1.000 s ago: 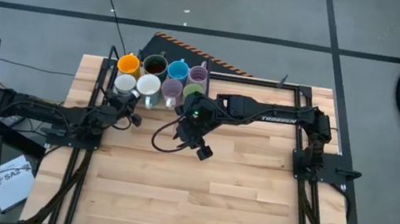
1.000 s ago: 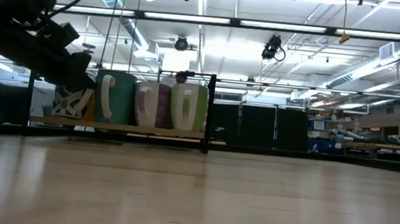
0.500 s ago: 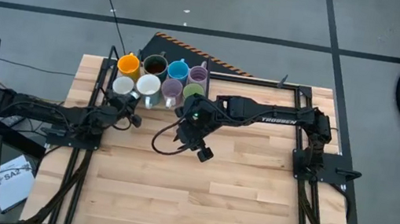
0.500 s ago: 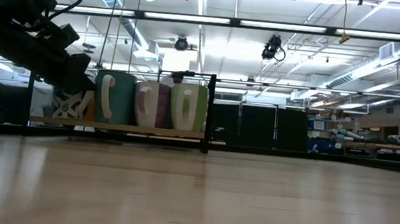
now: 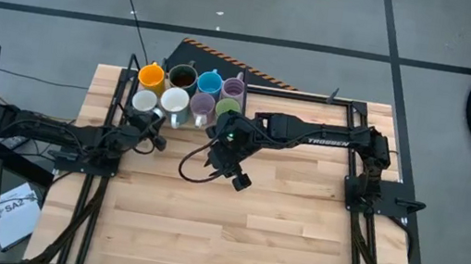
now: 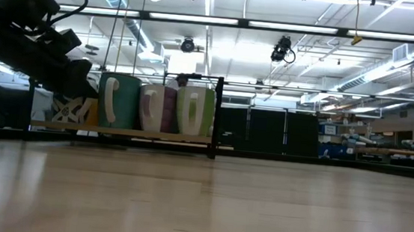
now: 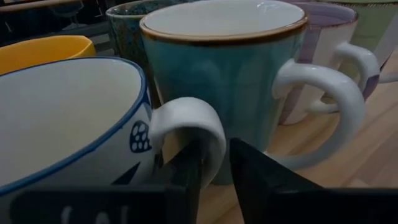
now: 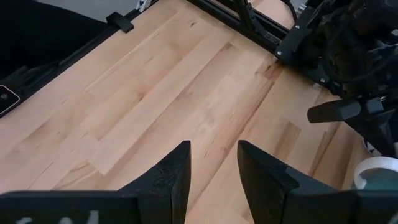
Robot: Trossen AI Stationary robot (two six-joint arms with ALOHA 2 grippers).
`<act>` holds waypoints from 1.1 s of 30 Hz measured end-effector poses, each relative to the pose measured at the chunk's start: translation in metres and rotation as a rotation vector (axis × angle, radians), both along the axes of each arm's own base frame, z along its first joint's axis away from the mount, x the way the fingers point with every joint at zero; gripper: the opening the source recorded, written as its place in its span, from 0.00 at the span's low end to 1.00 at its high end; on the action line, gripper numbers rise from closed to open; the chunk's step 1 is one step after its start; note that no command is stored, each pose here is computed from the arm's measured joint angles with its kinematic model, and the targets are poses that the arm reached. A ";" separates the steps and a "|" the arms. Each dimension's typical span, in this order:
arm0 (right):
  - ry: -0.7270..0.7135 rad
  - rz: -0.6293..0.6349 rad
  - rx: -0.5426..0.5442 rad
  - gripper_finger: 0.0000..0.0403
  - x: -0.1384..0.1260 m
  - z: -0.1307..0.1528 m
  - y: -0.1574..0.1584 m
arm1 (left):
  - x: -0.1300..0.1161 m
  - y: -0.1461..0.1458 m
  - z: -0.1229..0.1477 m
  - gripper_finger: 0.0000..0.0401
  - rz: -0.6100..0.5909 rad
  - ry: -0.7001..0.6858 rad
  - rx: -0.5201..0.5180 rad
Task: Place coffee mugs
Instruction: Put the blue patterned mug on the shelf
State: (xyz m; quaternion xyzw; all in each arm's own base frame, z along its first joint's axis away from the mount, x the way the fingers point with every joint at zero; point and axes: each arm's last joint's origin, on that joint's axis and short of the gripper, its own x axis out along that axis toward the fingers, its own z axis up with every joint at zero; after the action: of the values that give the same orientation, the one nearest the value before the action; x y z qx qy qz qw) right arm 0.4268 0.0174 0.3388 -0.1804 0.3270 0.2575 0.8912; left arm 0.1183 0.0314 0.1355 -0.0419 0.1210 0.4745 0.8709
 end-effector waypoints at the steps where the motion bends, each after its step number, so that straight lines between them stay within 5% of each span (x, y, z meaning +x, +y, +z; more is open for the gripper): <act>1: 0.000 0.000 0.000 0.34 0.000 0.000 0.000 | 0.000 0.000 0.000 0.24 0.000 0.000 0.000; 14: 0.006 -0.005 0.005 0.34 0.000 0.000 0.000 | 0.001 0.000 0.001 0.36 -0.013 -0.002 -0.003; 33: 0.023 -0.011 0.009 0.34 -0.001 -0.001 0.000 | 0.001 0.000 0.001 0.37 -0.014 -0.015 -0.016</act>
State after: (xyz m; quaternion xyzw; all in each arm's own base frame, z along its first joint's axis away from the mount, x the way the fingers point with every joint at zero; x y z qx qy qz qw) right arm 0.4255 0.0174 0.3377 -0.1715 0.3372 0.2564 0.8895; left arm 0.1190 0.0310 0.1361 -0.0514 0.1185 0.4669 0.8748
